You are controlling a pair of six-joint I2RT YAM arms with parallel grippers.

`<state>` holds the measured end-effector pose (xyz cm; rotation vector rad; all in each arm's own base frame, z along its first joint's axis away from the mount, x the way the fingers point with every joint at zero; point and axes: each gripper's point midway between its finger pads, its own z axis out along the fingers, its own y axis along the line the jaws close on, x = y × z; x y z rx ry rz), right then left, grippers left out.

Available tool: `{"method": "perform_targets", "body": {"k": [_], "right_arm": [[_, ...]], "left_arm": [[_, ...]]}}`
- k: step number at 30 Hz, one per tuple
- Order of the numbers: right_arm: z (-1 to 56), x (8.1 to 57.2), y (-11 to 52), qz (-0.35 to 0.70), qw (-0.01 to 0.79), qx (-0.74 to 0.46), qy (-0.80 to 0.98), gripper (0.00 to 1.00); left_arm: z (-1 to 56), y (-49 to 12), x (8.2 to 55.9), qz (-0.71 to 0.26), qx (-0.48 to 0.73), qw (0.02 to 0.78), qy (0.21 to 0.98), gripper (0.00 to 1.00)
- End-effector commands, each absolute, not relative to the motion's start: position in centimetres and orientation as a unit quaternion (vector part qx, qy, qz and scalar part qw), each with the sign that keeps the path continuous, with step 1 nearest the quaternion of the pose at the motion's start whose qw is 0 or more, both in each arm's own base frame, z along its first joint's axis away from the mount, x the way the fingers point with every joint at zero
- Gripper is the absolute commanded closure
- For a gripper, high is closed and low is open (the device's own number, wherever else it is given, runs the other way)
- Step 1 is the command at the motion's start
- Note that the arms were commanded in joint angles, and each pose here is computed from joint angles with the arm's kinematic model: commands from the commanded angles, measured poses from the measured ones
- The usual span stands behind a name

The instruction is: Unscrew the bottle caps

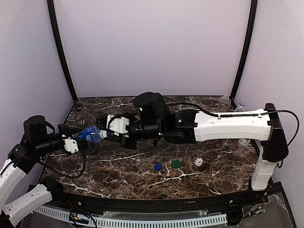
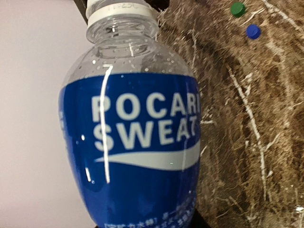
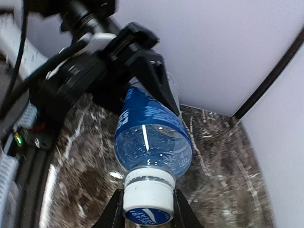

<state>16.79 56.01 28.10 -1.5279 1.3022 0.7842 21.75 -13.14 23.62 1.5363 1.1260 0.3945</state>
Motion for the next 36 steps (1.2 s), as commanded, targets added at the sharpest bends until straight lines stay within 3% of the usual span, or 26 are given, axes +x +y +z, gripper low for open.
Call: {"method": "perform_targets", "body": {"k": [1, 9, 13, 30, 36], "right_arm": [[30.1, 13.1, 54.7, 0.043, 0.631, -0.736, 0.239, 1.00], [31.0, 13.1, 53.3, -0.217, 0.654, -0.724, 0.038, 1.00], [31.4, 12.9, 53.4, -0.265, 0.640, -0.721, -0.002, 1.00], [30.9, 11.8, 51.4, -0.255, 0.597, -0.759, -0.048, 1.00], [32.5, 14.4, 51.5, -0.154, 0.630, -0.751, 0.127, 1.00]], "left_arm": [[19.1, -14.6, 16.9, 0.041, 0.726, 0.492, 0.479, 0.69], [17.6, -14.4, 15.1, 0.007, 0.746, 0.458, 0.484, 0.70], [17.1, -14.3, 14.7, -0.001, 0.749, 0.450, 0.486, 0.70], [17.4, -14.7, 14.4, -0.019, 0.738, 0.460, 0.493, 0.70], [19.8, -14.7, 16.9, 0.000, 0.676, 0.511, 0.531, 0.71]]}}
